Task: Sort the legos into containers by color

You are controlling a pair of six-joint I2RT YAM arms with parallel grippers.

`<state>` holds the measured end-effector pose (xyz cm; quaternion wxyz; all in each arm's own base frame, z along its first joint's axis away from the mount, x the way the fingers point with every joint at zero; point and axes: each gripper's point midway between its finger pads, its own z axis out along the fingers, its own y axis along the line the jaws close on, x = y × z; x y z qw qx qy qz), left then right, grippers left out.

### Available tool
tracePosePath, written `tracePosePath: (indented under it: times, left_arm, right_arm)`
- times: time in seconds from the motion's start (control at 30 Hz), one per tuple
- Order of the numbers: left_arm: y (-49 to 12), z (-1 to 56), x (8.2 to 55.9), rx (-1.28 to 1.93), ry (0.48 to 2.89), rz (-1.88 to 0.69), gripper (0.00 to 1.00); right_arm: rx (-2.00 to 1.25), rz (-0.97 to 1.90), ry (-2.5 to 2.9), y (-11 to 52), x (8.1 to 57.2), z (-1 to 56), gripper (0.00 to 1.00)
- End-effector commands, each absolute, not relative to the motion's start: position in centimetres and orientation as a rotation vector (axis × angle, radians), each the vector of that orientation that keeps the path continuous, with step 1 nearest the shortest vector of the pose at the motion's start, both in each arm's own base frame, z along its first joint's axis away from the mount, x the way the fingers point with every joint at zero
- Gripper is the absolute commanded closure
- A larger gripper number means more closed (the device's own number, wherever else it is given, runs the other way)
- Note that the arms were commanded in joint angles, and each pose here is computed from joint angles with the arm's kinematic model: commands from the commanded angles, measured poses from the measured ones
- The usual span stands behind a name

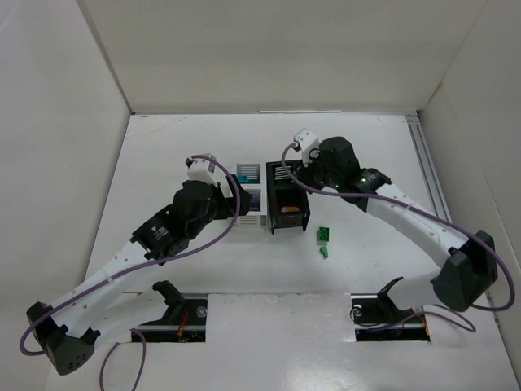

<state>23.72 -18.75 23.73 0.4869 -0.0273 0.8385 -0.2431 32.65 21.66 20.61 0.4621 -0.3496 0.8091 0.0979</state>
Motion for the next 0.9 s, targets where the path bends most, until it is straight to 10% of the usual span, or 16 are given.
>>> tracePosePath:
  times: [0.0,0.17,0.33,0.87]
  left_arm:
    - [-19.3,23.3,23.3,-0.077,2.057,-0.638,0.00]
    - [-19.9,22.7,23.1,-0.054,2.087,-0.651,0.00]
    - [-21.9,21.6,22.4,0.043,2.131,-0.684,0.00]
    - [-39.6,16.1,14.3,0.650,2.242,-0.820,0.00]
  right_arm:
    - [-0.889,0.295,1.888,25.2,35.1,23.0,0.72]
    - [-0.904,0.314,1.879,27.4,37.1,22.8,0.67]
    - [-0.920,0.273,1.926,27.2,37.6,22.2,0.22]
    - [-0.257,-0.154,1.915,4.1,28.4,27.6,0.04]
